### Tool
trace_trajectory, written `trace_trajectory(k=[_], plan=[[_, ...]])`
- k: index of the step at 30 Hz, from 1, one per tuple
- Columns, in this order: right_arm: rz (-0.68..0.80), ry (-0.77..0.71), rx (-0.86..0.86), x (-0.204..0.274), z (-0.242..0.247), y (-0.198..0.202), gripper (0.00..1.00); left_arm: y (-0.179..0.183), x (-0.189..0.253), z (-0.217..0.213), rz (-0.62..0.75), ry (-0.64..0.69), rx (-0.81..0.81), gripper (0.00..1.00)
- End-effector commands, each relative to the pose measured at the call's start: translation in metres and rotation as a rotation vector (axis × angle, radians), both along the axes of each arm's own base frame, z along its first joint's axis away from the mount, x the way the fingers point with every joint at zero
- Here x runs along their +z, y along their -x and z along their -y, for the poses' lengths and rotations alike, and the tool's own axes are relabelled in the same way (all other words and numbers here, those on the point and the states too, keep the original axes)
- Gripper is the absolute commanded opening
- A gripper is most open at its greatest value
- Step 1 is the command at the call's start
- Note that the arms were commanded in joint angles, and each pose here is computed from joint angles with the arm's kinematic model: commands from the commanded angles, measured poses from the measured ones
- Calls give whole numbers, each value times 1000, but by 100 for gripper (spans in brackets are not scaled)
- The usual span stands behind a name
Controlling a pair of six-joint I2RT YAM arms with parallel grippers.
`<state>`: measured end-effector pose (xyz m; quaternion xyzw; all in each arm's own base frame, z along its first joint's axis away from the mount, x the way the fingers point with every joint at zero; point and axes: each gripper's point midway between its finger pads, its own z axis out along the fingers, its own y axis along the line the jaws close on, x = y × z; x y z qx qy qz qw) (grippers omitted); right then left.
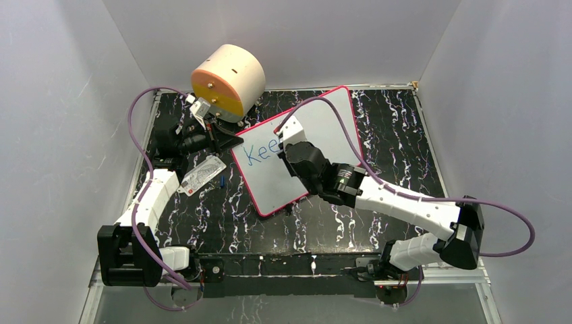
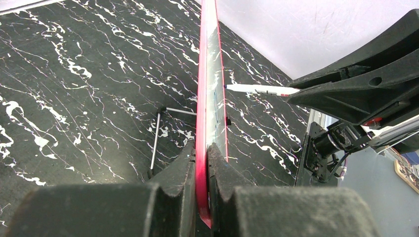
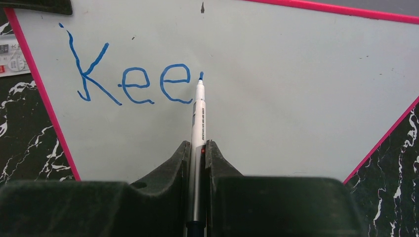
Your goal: Write a sentence on the whiteboard
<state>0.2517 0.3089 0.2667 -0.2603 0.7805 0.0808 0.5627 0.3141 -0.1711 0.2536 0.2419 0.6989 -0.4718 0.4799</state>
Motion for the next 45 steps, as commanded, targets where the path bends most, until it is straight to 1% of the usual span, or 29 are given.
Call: trace_trajectory(k=[1, 15, 24, 37, 45], plan=[[57, -62, -8, 22, -8, -9, 0, 16, -9, 9, 46, -29, -86, 0], [62, -41, -36, 13, -8, -22, 0, 16, -9, 10, 44, -28, -90, 0], [64, -24, -87, 11, 4, -28, 0, 17, -8, 10, 48, -28, -89, 0], [-6, 15, -113, -10, 17, -21, 0, 17, -8, 9, 49, -28, -88, 0], [-54, 12, -65, -16, 12, -12, 0, 16, -8, 10, 46, -28, -88, 0]])
